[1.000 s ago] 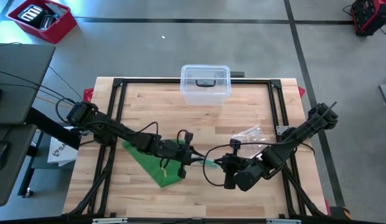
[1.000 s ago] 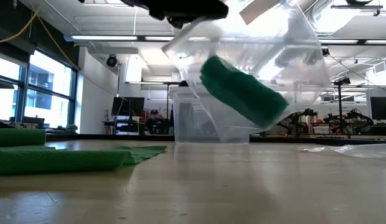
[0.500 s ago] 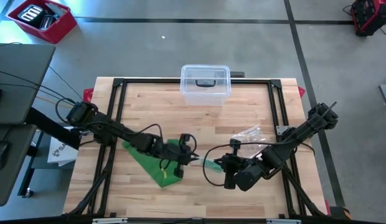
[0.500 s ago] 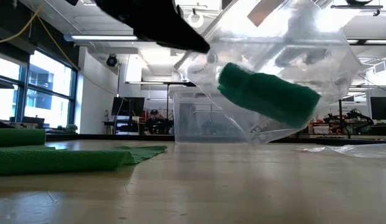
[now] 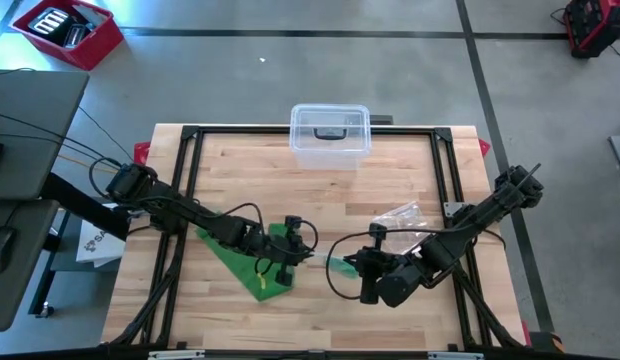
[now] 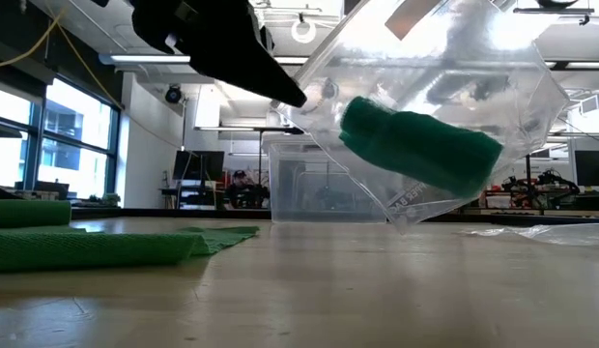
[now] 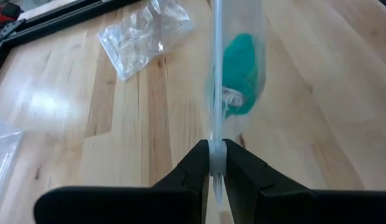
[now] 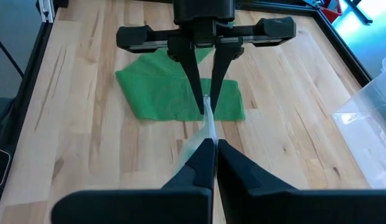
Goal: Roll bandage
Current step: Close the transparent zip bag containing the blue bandage
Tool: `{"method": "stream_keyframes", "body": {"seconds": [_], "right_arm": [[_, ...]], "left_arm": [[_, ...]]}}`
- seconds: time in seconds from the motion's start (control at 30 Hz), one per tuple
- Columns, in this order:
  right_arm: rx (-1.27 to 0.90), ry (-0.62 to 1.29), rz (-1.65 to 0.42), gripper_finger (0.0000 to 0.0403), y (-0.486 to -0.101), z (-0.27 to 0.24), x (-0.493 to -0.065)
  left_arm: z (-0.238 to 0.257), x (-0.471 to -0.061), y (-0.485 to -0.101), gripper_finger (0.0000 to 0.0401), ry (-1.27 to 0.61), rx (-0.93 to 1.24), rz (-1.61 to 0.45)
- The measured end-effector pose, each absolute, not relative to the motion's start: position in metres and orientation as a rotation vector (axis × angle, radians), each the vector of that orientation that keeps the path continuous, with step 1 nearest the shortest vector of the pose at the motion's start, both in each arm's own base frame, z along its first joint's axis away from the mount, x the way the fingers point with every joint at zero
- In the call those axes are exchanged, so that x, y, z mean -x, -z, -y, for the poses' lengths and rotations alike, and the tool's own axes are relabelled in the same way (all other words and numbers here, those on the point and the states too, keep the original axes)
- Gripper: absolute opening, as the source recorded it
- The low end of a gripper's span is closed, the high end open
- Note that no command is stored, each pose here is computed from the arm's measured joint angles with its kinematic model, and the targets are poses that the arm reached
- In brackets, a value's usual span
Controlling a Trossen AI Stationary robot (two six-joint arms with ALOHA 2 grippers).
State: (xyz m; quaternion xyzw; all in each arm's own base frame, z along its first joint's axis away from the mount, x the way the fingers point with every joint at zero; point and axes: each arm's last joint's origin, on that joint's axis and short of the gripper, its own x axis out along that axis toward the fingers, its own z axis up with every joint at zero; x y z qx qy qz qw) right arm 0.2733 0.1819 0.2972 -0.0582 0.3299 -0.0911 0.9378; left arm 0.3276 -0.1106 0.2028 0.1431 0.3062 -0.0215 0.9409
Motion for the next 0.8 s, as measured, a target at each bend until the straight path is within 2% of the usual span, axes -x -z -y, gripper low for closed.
{"method": "stream_keyframes", "body": {"seconds": [0.67,0.8], "right_arm": [[0.118,0.186,-0.673,0.0,-0.2973,-0.1819,-0.2733],[0.117,0.186,-0.671,0.0,-0.2978,-0.1817,-0.2731]], "left_arm": [[0.1098,-0.3253,-0.1992,0.0035,0.038,-0.276,-0.665],[0.108,-0.3207,-0.201,0.0056,0.037,-0.278,-0.694]]}}
